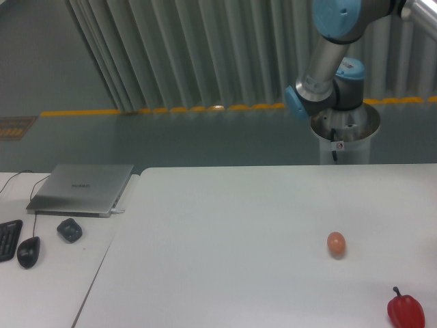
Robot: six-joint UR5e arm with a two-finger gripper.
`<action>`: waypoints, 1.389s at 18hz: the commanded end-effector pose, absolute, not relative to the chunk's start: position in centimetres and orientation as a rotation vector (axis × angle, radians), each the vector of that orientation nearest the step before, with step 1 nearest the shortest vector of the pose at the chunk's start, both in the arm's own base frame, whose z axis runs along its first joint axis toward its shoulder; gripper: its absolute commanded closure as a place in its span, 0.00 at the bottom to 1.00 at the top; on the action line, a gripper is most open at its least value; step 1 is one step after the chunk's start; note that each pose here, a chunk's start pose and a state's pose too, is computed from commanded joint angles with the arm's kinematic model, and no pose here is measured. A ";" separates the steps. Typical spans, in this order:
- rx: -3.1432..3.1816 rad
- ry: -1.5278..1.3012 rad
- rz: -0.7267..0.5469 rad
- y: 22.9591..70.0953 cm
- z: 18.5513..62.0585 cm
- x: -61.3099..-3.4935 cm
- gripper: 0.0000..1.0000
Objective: Place the green peppers in a basket
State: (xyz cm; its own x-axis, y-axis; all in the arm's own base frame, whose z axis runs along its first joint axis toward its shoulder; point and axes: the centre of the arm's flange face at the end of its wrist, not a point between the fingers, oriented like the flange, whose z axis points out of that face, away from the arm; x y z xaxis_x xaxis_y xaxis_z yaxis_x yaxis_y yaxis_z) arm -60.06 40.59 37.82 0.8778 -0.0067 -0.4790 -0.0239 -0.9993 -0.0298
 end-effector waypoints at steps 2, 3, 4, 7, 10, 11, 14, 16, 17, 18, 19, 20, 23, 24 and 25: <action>-3.010 0.020 0.768 40.5 37.8 -60.1 0.00; -3.007 0.015 0.773 40.4 38.0 -60.3 0.00; -3.003 0.008 0.778 40.1 38.3 -60.5 0.00; -3.006 -0.014 0.772 39.7 38.2 -60.6 0.00; -3.012 -0.029 0.757 39.5 37.9 -60.5 0.00; -3.019 -0.024 0.749 39.4 37.7 -60.3 0.00; -3.066 -0.006 0.666 38.8 36.3 -59.0 0.00; -3.110 0.004 0.582 38.1 35.5 -57.7 0.00; -3.134 0.010 0.527 37.8 35.1 -56.9 0.00; -3.164 0.017 0.456 37.5 34.7 -56.2 0.00; -3.185 0.022 0.401 37.4 34.4 -55.7 0.00; -3.196 0.028 0.367 37.3 34.0 -55.3 0.00; -3.194 0.036 0.366 37.2 34.9 -54.1 0.00; -3.196 0.039 0.362 37.1 35.3 -53.7 0.00; -3.201 0.044 0.352 37.0 35.7 -53.3 0.00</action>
